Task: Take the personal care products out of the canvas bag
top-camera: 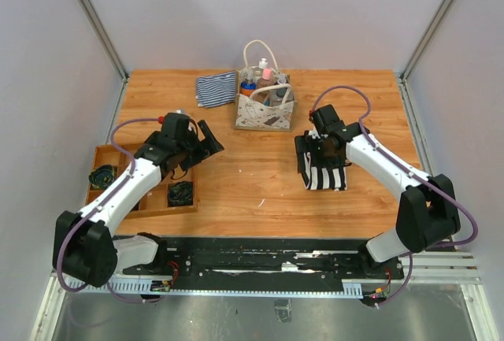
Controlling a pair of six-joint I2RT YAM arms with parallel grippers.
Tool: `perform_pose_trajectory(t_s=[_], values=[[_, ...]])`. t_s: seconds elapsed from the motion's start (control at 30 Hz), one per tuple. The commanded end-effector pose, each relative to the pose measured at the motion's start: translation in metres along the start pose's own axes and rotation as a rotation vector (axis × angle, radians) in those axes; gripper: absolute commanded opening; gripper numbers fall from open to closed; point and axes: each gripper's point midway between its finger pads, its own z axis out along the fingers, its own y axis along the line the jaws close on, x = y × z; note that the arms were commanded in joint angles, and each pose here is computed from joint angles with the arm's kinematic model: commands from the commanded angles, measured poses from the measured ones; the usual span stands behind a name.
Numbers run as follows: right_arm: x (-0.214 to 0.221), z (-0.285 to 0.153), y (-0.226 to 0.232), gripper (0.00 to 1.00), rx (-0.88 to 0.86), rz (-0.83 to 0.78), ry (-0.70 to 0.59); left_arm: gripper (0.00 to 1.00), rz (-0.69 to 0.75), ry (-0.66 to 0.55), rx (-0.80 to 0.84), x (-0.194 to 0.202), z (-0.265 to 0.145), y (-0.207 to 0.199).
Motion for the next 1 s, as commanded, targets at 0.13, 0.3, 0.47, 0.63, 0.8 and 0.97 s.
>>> perform_pose_trajectory(t_s=[0.13,0.3,0.47,0.63,0.8,0.97], values=[[0.006,0.005,0.000,0.98,-0.008,0.031,0.019,1.00,0.003,0.172,-0.036,0.052,0.052,0.023],[0.012,0.018,-0.002,0.99,0.005,0.029,0.059,1.00,0.007,0.238,-0.146,0.074,0.065,0.052],[0.019,0.035,-0.009,0.98,0.034,0.081,0.111,1.00,0.015,0.205,-0.211,0.074,0.058,0.070],[0.021,0.046,-0.023,0.98,0.075,0.137,0.134,1.00,0.039,0.220,-0.259,0.084,0.050,0.088],[0.019,0.057,-0.046,0.98,0.121,0.233,0.139,1.00,0.029,0.225,-0.258,0.090,0.043,0.093],[0.027,0.064,-0.094,0.98,0.225,0.436,0.213,1.00,0.038,0.165,-0.243,0.076,0.031,0.086]])
